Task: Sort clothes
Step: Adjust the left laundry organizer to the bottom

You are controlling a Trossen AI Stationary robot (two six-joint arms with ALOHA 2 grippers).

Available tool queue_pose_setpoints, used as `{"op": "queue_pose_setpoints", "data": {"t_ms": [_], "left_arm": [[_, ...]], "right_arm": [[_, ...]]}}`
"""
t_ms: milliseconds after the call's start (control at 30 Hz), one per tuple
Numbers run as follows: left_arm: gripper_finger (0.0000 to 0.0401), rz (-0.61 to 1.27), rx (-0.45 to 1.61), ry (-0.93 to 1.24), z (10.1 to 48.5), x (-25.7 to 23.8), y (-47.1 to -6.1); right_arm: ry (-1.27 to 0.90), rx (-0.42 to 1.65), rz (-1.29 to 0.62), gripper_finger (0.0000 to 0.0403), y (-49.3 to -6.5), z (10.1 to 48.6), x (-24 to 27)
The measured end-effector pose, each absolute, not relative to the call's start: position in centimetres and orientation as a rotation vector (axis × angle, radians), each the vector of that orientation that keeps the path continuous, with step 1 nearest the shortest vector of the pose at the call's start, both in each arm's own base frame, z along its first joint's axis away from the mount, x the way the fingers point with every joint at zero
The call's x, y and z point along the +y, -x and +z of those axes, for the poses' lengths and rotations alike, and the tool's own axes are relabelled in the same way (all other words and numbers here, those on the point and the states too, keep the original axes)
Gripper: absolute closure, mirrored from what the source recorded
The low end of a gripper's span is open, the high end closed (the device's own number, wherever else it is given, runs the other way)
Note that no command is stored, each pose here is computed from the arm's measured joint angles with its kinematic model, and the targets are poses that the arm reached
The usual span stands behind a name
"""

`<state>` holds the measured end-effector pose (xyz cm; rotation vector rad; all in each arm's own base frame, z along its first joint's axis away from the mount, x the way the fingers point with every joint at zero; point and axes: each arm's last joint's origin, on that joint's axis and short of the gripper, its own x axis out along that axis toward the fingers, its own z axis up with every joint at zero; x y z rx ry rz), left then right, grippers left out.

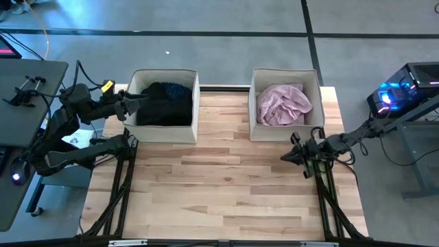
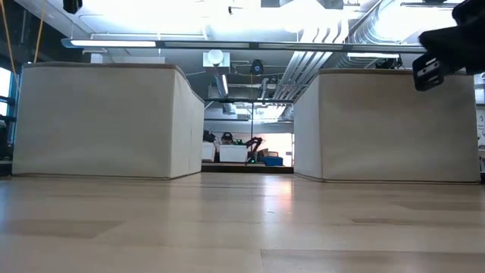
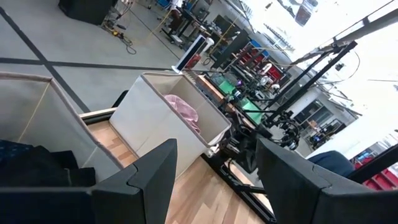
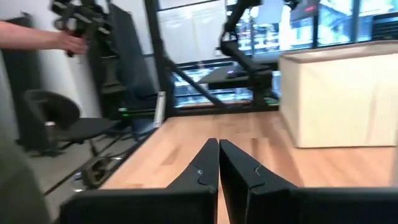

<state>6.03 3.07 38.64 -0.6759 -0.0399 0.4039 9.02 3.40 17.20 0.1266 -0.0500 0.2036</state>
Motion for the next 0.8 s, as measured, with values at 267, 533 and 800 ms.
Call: {"op": "queue_pose_setpoints", "data": {"t_ms": [267, 533, 800], "left_arm": [[0.0192, 0.377, -0.028, 0.659, 38.6, 3.0, -6.0], [0.0193, 0.348, -0.018, 0.653, 38.6, 2.9, -6.1], [0.0193, 0.321, -0.089, 0.512, 39.4, 2.4, -5.1]], "right_arm": [[-0.124, -0.068, 0.133, 0.0403, -9.4, 17.3, 2.3], [-0.132, -0.052, -0.051, 0.0403, -9.7, 17.1, 0.7], [-0.185, -0.059, -0.142, 0.0403, -9.7, 17.1, 0.2]]}}
